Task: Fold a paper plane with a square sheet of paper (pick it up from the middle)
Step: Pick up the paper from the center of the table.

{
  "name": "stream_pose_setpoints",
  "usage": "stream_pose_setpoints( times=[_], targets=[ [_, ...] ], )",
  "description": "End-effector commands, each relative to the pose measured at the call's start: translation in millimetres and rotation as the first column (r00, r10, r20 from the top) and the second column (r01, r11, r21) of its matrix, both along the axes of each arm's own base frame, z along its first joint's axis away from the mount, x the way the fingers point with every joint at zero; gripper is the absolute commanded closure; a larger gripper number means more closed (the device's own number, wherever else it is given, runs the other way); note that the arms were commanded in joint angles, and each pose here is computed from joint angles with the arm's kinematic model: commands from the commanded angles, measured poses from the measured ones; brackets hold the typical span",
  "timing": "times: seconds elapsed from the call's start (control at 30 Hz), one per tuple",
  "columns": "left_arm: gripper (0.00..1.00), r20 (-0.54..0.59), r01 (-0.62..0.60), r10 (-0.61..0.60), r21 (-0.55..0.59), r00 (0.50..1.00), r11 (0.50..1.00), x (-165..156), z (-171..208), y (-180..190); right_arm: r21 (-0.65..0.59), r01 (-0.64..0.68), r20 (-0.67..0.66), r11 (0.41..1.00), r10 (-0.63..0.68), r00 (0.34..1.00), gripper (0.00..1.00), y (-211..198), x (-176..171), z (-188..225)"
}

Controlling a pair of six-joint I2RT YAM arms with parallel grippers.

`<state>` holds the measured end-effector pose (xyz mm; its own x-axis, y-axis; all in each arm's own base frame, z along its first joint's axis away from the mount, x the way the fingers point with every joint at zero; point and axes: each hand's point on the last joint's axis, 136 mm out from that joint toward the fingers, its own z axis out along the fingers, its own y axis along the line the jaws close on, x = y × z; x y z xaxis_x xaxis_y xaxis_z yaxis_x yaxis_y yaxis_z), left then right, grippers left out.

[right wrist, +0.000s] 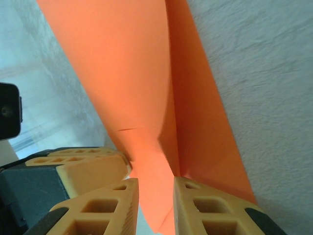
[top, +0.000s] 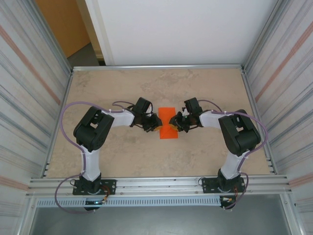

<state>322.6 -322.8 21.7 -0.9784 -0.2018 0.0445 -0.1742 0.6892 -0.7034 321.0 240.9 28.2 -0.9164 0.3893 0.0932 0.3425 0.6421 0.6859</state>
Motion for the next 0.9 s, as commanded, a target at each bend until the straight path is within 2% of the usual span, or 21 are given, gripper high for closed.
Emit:
stream_pose_setpoints(
  times=[0.0,0.13,0.37,0.57,0.77,0.87],
  targets=[
    [0.85,-0.057,-0.029,0.032,0.061,0.998,0.998,-10,-18,14,-0.071,0.019,-0.064,0.997,-0.024,0.998,0.76,-10,-11,-17],
    [0.85,-0.061,-0.029,0.032,0.044,0.998,0.999,-9,-16,13,-0.082,0.01,-0.061,0.997,-0.015,0.998,0.76,-12,-11,-18],
    [0.85,-0.095,-0.04,0.037,-0.023,0.995,0.999,-12,-17,5,0.031,-0.036,-0.056,0.999,0.038,0.998,0.79,10,-7,-12],
    [0.85,-0.096,-0.051,0.047,-0.041,0.994,0.998,-11,-14,6,0.065,-0.045,-0.026,0.997,0.047,0.999,0.81,13,-7,-6],
    [0.84,-0.096,-0.056,0.052,-0.041,0.994,0.998,-10,-13,8,0.065,-0.044,-0.009,0.997,0.045,0.999,0.83,12,-6,-4],
    [0.84,-0.1,-0.06,0.056,-0.039,0.993,0.997,-10,-14,9,0.027,-0.032,-0.028,0.999,0.032,0.999,0.82,6,-8,-10]
  ],
)
